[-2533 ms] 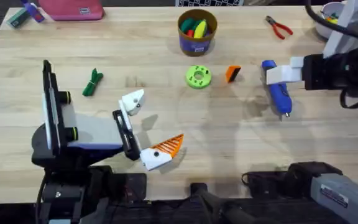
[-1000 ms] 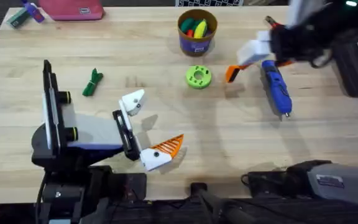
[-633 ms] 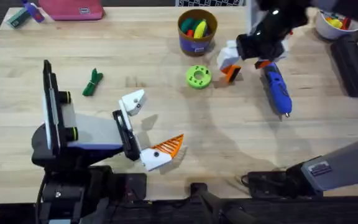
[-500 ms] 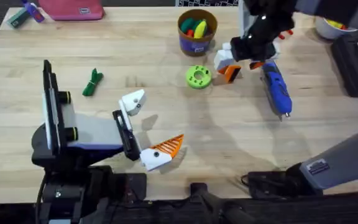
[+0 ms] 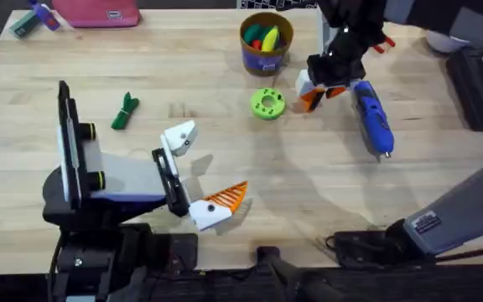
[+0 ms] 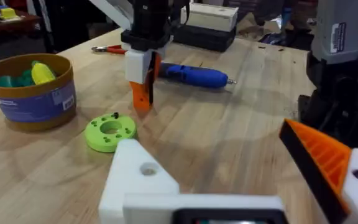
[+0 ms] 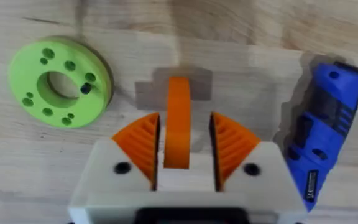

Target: Pick up the gripper from the table and insert it into the empty holder that is missing its gripper. Then pick up a screw, insert it into the mounting hole, and use the screwdriver to tighten it. Finally, clean up the table by picking up the vegetable and placing it into the bucket.

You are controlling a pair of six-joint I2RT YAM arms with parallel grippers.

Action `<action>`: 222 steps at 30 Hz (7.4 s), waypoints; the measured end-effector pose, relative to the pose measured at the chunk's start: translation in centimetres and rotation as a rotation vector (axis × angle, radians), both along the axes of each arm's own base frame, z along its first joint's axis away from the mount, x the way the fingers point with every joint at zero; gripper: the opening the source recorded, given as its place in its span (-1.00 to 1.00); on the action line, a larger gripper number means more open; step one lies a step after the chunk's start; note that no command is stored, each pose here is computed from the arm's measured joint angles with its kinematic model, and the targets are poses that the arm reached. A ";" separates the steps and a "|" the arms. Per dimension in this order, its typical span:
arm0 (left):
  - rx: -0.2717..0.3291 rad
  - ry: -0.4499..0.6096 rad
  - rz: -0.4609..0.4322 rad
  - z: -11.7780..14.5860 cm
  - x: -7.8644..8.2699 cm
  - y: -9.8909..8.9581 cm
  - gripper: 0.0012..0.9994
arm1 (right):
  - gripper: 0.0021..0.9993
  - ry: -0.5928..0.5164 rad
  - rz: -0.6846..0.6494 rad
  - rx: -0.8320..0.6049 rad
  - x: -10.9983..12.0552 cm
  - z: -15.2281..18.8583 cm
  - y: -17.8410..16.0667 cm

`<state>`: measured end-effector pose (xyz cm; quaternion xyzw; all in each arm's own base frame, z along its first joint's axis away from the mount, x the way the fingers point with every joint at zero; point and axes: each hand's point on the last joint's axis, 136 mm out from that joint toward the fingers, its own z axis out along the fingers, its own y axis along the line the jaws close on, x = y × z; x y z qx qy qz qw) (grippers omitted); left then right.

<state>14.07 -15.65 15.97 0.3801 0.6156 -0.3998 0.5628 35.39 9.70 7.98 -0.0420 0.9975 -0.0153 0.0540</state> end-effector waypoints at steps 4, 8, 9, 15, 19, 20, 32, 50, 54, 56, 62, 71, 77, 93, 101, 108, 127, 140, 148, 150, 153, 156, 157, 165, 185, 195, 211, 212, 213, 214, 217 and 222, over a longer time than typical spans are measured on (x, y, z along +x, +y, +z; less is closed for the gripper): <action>0.000 0.000 0.000 0.0 0.0 0.0 0.97 | -0.59 0.000 -0.003 0.000 0.0 0.0 0.0; 0.000 0.000 0.000 0.0 0.0 0.0 0.98 | -0.98 -0.003 -0.007 0.000 0.1 0.1 0.0; 0.000 0.000 0.000 0.0 0.0 0.0 0.97 | -0.98 -0.002 -0.007 0.000 0.1 0.1 0.0; 0.000 0.000 0.000 0.0 0.0 0.0 0.97 | -0.98 0.008 -0.004 -0.003 -0.3 0.1 0.0; 0.000 0.000 0.000 0.0 0.0 0.0 0.98 | -0.98 -0.038 -0.004 0.014 -0.7 2.4 0.3; 0.000 0.000 0.000 0.0 0.0 0.0 0.98 | -0.98 -0.070 -0.007 0.026 -0.8 3.6 0.5; 0.000 0.000 0.000 0.0 0.0 0.0 0.97 | -0.99 -0.390 0.156 0.518 -4.9 17.6 7.9; 0.000 0.000 0.000 0.0 0.0 0.0 0.97 | -0.99 -0.124 0.297 1.272 -13.4 13.3 15.2; 0.000 0.000 -0.001 0.0 0.0 0.0 0.97 | -0.99 -0.023 0.318 1.358 -14.6 12.8 15.6; 0.000 0.000 -0.001 0.0 0.0 0.0 0.97 | -0.99 0.029 0.327 1.390 -15.0 12.5 15.8; 0.000 0.000 -0.001 0.0 0.0 0.0 0.97 | -0.99 0.120 0.388 1.466 -15.1 11.7 16.4; 0.000 0.000 -0.003 0.0 0.0 0.0 0.98 | -0.99 0.289 0.432 1.512 -15.9 8.7 18.0; 0.000 0.001 -0.003 0.0 0.0 0.0 0.98 | -0.99 0.312 0.409 1.503 -15.4 7.1 18.5; 0.000 0.000 -0.003 0.0 0.0 0.0 0.97 | -0.99 0.258 0.462 1.532 -14.9 9.7 20.6; 0.000 0.000 -0.003 0.0 0.0 0.0 0.97 | -0.99 0.256 0.450 1.541 -14.8 10.1 20.6; 0.000 0.000 -0.003 0.0 0.0 0.0 0.97 | -0.99 0.254 0.392 1.561 -15.5 9.9 20.2; 0.000 0.000 -0.002 0.0 0.0 0.0 0.97 | -0.99 0.295 0.331 1.545 -15.6 8.4 21.3; 0.000 0.000 -0.001 0.0 0.0 0.0 0.97 | -0.99 0.237 0.357 1.561 -15.2 8.9 21.5; 0.000 0.000 -0.003 0.0 0.0 0.0 0.97 | -0.99 0.219 0.343 1.561 -14.8 8.9 21.6; 0.000 0.000 -0.003 0.0 0.0 0.0 0.97 | -0.99 0.212 0.335 1.560 -14.7 8.9 21.6; 0.000 0.001 -0.003 0.0 0.0 0.0 0.97 | -0.99 0.198 0.322 1.560 -14.5 8.9 21.8; 0.000 0.001 -0.003 0.0 0.0 0.0 0.98 | -0.99 0.189 0.316 1.559 -14.5 8.9 22.1; 0.000 0.000 -0.003 0.0 0.0 0.0 0.98 | -0.99 0.188 0.316 1.559 -14.5 8.9 22.2; 0.003 -0.007 -0.003 0.0 0.0 0.0 0.98 | -0.99 0.181 0.313 1.558 -14.5 9.1 23.0; 0.003 -0.006 0.004 0.0 0.1 0.0 0.97 | -0.99 0.148 0.278 1.551 -14.4 9.0 24.2; 0.004 -0.007 0.008 0.0 0.1 0.1 0.98 | -0.99 0.143 0.274 1.551 -14.4 9.0 24.2; 0.005 -0.008 0.015 0.0 0.2 0.1 0.97 | -0.99 0.228 0.276 1.523 -14.0 9.3 24.5; 0.005 -0.008 0.014 0.0 0.2 0.1 0.98 | -0.99 0.227 0.282 1.524 -14.1 9.3 24.5; 0.005 -0.009 0.013 0.0 0.2 0.1 0.98 | -0.99 0.226 0.286 1.524 -14.1 9.3 24.5; 0.005 -0.009 0.013 0.0 0.2 0.1 0.97 | -0.99 0.224 0.290 1.524 -14.1 9.3 24.5; 0.005 -0.011 0.011 0.0 0.2 0.1 0.98 | -0.99 0.210 0.309 1.525 -14.1 9.3 24.4; 0.007 -0.014 0.011 0.0 0.2 0.1 0.97 | -0.99 0.178 0.351 1.526 -14.2 9.2 24.4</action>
